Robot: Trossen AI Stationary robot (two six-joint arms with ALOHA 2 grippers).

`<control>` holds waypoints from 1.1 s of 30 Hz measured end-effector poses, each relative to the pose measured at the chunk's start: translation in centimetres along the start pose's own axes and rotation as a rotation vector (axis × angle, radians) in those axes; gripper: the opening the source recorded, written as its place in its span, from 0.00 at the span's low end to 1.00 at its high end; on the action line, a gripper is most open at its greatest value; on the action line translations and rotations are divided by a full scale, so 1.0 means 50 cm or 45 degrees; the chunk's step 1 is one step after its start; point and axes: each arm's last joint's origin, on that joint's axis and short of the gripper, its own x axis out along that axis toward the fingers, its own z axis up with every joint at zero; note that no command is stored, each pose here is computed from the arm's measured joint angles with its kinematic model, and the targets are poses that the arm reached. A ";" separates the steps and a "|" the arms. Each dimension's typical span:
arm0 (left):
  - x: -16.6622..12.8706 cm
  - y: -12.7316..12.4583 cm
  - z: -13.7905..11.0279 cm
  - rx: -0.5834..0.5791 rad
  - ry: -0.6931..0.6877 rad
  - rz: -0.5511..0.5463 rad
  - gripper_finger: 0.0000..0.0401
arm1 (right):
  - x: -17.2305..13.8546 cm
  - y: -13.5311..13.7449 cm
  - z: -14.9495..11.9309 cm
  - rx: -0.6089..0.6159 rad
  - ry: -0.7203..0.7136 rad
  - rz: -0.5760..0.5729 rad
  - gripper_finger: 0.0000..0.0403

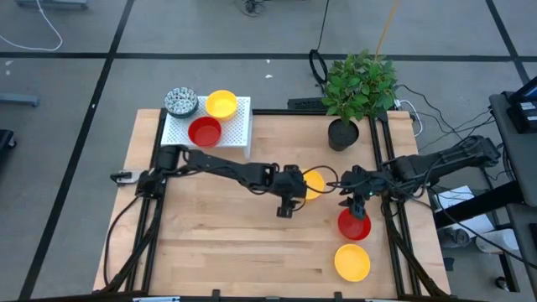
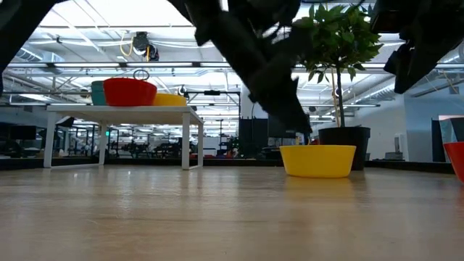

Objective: Pick & Place Mini bowls
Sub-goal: Stack the yellow bowl on top of the yellow bowl on the shelf

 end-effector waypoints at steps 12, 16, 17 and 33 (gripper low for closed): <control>0.060 0.009 -0.049 0.005 0.172 0.112 0.45 | -0.012 -0.003 -0.005 0.001 -0.017 0.008 0.43; 0.057 0.004 -0.047 0.010 0.177 0.119 0.22 | -0.012 -0.004 -0.005 0.001 -0.018 0.007 0.42; 0.056 0.002 -0.047 0.006 0.176 0.118 0.15 | -0.012 -0.003 -0.005 0.001 -0.019 0.007 0.42; -0.230 0.093 0.069 -0.195 -0.208 0.457 0.03 | -0.012 -0.007 0.001 -0.011 -0.101 -0.088 0.42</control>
